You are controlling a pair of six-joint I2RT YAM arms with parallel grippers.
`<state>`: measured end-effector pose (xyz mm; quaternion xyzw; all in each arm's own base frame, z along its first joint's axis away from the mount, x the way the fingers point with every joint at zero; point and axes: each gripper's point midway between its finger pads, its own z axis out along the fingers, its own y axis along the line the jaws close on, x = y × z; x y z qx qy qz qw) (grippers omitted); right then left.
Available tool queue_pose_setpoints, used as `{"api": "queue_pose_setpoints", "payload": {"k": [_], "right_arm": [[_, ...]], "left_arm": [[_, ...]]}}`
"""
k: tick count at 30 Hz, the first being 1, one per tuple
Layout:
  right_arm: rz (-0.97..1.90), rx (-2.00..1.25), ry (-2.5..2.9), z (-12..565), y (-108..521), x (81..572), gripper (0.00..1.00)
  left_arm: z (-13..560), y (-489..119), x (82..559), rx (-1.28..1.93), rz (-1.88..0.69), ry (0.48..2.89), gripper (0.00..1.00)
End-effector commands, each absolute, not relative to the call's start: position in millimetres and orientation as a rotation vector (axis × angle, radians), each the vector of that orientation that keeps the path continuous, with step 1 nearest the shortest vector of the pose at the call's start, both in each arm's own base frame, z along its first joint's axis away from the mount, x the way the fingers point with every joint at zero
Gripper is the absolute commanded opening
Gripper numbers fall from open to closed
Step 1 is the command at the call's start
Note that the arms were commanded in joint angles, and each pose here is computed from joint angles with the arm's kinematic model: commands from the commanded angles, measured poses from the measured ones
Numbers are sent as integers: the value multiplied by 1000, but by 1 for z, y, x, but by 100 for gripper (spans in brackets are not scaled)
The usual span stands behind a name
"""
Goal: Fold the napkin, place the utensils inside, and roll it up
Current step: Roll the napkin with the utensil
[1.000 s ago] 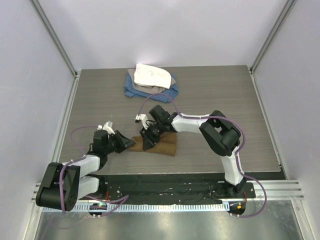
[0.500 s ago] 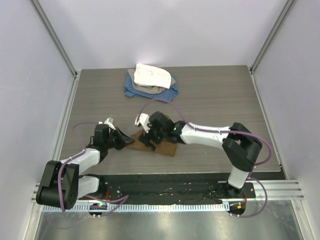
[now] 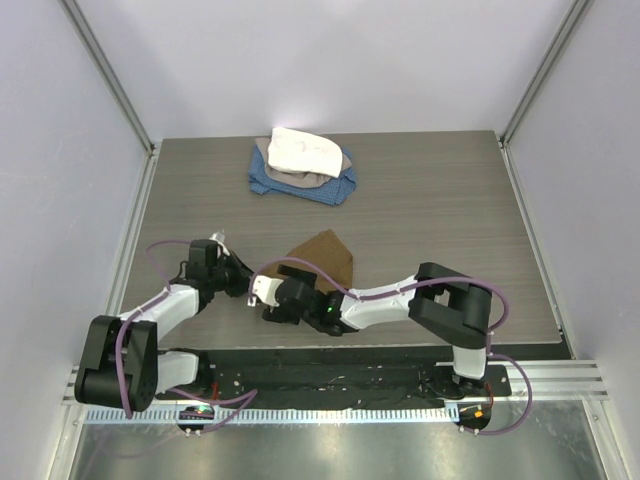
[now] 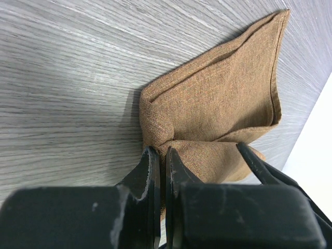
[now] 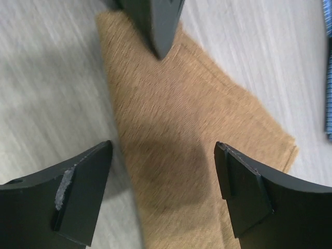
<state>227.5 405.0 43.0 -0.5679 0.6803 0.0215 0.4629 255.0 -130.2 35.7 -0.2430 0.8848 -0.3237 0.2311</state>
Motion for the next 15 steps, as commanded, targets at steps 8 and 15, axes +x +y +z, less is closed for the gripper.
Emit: {"api": "queue_pose_setpoints", "payload": {"k": [8,15], "right_arm": [[-93,-1360,1655,22,407,248,72],[167,-1543,1840,-5,402,215,41]], "left_arm": [[40,-133,256,-714,-1007,2453,0],[41,-140,263,-680,-1100,2431,1]]}}
